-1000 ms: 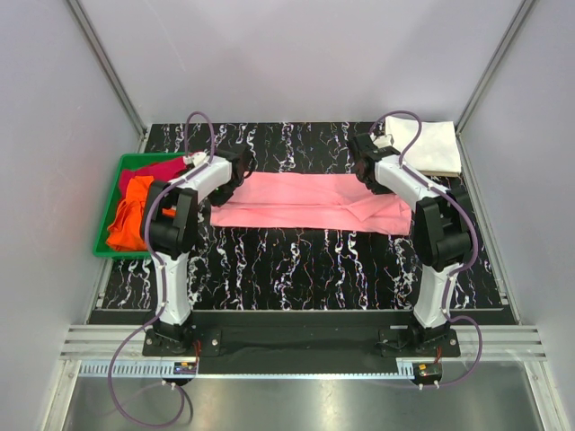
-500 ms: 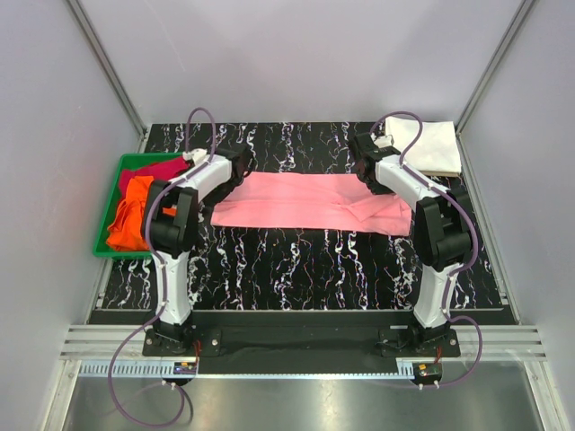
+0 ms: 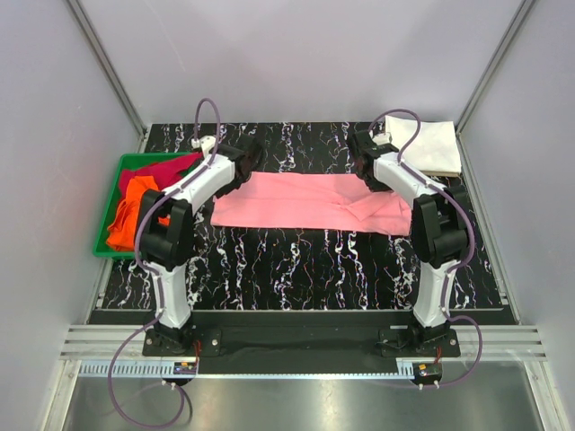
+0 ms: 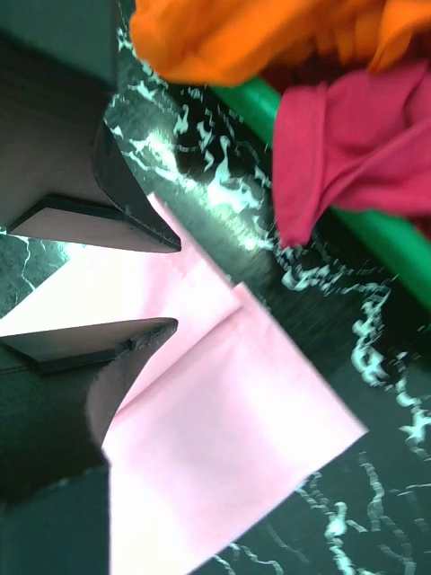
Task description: Fold and stack the t-shirts
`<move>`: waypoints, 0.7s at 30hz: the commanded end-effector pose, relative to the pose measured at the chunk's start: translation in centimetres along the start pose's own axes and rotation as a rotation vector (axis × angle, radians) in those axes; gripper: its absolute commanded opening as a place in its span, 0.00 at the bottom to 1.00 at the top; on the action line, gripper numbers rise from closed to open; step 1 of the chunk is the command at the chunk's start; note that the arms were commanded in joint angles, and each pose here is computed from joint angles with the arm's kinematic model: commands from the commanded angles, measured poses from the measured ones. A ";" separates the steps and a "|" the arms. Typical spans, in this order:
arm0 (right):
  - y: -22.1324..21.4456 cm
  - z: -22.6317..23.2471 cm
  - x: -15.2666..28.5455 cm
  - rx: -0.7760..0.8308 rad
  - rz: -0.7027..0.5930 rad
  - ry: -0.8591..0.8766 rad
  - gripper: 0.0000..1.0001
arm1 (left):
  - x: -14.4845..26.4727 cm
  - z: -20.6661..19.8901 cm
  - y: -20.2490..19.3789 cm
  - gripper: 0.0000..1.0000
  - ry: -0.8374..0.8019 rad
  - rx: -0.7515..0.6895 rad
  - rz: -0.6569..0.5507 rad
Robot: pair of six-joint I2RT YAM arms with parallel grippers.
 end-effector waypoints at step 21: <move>3.1 2.3 -2.5 0.071 -0.082 0.021 0.00 | -6.1 4.4 -3.6 0.40 0.250 -0.028 0.004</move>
Point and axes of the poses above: each gripper's point midway between its finger pads, its own x axis back along the fingers, its own z axis along the line the jaws close on, y = z × x, the point moved 2 cm from there along x, back along the fingers
